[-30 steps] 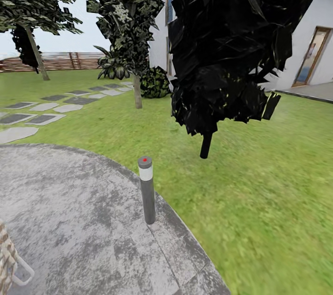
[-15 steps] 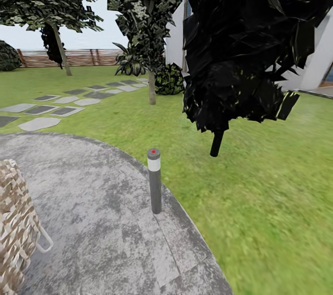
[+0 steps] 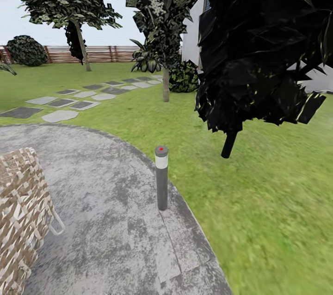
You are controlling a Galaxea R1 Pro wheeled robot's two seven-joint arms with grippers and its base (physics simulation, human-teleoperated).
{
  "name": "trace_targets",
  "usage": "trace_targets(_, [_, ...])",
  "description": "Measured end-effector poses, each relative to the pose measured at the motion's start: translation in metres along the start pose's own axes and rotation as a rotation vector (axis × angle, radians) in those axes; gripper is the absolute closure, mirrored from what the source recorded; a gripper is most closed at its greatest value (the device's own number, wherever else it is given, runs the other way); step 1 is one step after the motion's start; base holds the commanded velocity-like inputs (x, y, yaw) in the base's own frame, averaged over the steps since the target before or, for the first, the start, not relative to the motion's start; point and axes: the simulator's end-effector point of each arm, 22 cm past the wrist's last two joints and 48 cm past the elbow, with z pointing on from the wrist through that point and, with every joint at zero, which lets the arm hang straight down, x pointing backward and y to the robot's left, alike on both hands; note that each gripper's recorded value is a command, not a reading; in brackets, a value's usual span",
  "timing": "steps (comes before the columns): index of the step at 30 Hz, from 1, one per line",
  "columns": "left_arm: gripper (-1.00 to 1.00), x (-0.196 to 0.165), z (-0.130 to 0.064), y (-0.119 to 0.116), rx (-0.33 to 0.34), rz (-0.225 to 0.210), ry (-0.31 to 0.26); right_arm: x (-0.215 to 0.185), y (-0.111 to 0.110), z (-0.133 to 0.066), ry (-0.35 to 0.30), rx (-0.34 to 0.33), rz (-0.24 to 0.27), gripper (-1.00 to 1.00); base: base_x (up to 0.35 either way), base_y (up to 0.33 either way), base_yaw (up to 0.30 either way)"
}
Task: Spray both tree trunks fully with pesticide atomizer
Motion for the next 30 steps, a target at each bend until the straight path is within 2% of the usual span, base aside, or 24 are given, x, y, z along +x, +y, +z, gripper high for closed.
trace_targets(5, [-1.0,0.003,0.0,0.001,-0.002,-0.001,0.006,0.002,0.0,0.0,0.006,0.0,0.0,-1.0,0.0,-0.153,0.215])
trace_targets(23, [-1.0,0.009,0.001,0.004,-0.006,0.001,0.021,0.01,0.001,0.0,0.024,-0.003,-0.002,-1.0,0.0,-0.006,0.229])
trace_targets(28, [-1.0,0.0,0.005,0.015,-0.022,0.001,0.008,0.013,0.002,0.0,0.03,-0.006,-0.004,-1.0,0.0,0.0,0.235])
trace_targets(30, [-1.0,-0.023,0.012,0.027,-0.04,-0.004,-0.027,0.013,0.002,0.0,0.031,-0.006,-0.004,-1.0,0.0,0.0,0.191])
